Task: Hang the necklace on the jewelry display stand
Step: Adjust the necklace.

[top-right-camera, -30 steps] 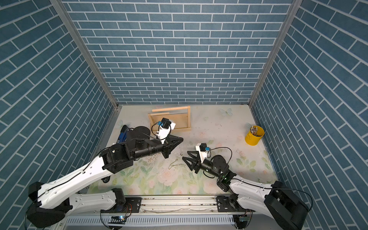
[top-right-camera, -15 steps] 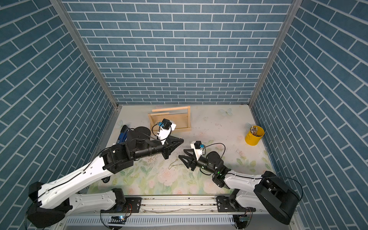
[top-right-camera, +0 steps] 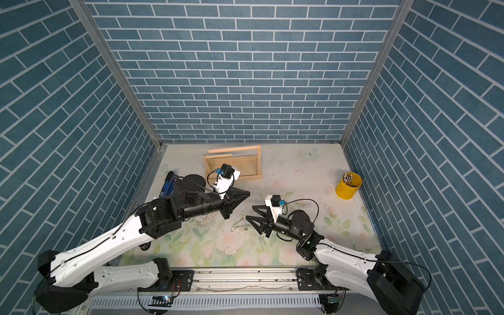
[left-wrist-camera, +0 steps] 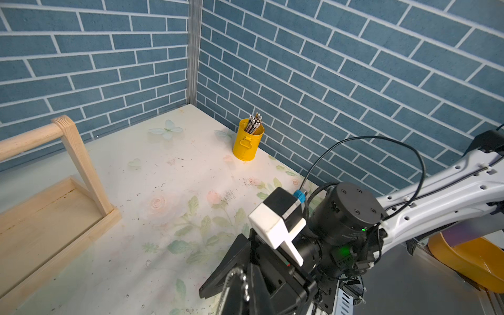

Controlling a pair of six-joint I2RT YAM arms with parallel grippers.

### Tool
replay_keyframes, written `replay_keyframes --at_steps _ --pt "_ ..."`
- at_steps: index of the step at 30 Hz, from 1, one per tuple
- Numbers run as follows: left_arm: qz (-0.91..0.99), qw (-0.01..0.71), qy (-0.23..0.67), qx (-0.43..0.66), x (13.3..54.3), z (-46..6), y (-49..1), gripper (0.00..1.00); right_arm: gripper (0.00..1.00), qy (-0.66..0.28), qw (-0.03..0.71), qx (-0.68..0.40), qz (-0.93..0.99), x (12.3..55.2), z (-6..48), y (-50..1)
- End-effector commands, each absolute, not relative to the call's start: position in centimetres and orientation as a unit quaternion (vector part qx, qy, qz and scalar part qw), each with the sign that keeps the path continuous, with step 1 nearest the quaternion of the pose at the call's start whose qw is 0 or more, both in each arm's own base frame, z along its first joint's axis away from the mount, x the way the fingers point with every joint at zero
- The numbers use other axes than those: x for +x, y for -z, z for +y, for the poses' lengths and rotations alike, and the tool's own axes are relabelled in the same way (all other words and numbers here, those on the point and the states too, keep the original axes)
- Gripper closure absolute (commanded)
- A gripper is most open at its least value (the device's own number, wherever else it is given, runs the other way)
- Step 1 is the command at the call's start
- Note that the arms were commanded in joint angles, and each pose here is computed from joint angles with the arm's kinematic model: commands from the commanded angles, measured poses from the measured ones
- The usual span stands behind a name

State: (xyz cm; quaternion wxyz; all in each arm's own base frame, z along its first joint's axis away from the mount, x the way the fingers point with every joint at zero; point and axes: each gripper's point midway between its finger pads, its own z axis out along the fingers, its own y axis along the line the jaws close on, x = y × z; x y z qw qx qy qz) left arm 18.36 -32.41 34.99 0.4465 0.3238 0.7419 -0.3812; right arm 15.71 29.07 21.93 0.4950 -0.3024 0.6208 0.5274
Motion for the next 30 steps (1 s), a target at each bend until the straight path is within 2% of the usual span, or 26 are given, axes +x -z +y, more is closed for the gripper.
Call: replay_keyframes --at_steps 1,6,11,17,23,30 --pt "0.746 0.436 0.379 0.332 18.2 -32.4 -34.1 1.00 0.41 -0.525 0.492 -0.308 0.622 15.4 29.0 -22.6" --pt "0.740 0.435 0.391 0.333 17.9 -32.6 -34.6 1.00 0.44 -0.507 0.494 -0.312 0.634 15.8 29.0 -21.7" --pt "0.737 0.433 0.395 0.337 17.7 -32.9 -34.8 1.00 0.55 -0.490 0.491 -0.310 0.650 16.6 29.2 -20.3" --pt "0.738 0.428 0.396 0.339 17.6 -32.9 -34.7 1.00 0.63 -0.484 0.514 -0.293 0.644 17.2 28.8 -20.9" --pt "0.735 0.428 0.402 0.338 17.4 -32.9 -35.0 1.00 0.63 -0.490 0.508 -0.303 0.641 16.9 29.1 -20.9" --pt "0.736 0.428 0.400 0.338 17.6 -33.0 -34.9 1.00 0.56 -0.501 0.493 -0.306 0.642 16.3 29.4 -20.2"
